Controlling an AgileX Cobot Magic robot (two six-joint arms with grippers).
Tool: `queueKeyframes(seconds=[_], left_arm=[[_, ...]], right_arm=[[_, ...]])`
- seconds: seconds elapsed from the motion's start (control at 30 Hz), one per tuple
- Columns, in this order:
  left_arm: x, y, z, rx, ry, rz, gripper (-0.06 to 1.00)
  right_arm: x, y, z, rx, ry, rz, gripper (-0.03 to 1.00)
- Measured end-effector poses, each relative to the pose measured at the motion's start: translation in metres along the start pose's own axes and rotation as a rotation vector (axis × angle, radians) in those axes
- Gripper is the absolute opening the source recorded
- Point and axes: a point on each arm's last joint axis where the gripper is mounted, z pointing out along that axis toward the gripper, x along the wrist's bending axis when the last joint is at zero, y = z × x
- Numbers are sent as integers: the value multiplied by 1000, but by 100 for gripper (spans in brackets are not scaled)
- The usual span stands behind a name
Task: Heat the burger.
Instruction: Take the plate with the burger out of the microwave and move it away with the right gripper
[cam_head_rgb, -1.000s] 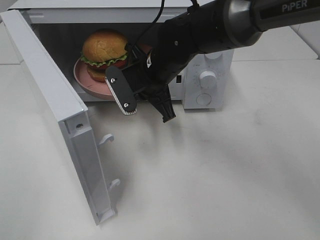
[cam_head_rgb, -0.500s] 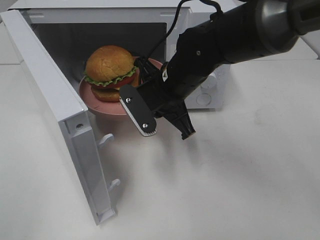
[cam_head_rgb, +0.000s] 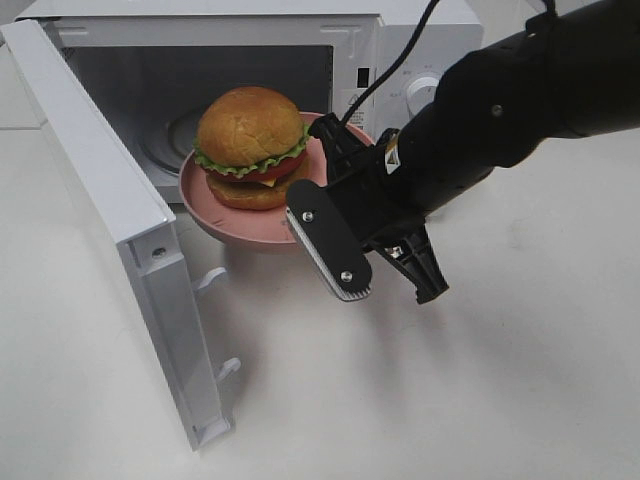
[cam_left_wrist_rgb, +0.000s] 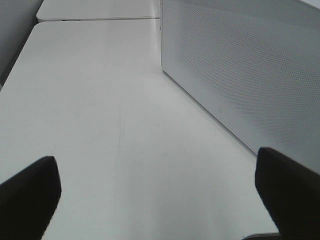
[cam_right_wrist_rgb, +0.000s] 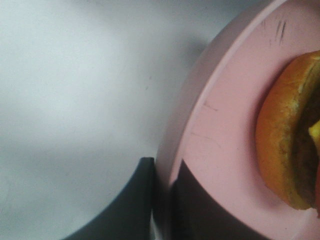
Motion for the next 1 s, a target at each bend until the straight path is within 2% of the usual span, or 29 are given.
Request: queueKeyframes(seconds=[0.63, 1.0], left_arm=[[0, 0, 0, 0, 0, 0, 98], [0, 0, 0, 0, 0, 0, 98]], right_arm=[[46, -2, -45, 0, -6, 21, 7], [89, -3, -77, -1, -28, 47, 7]])
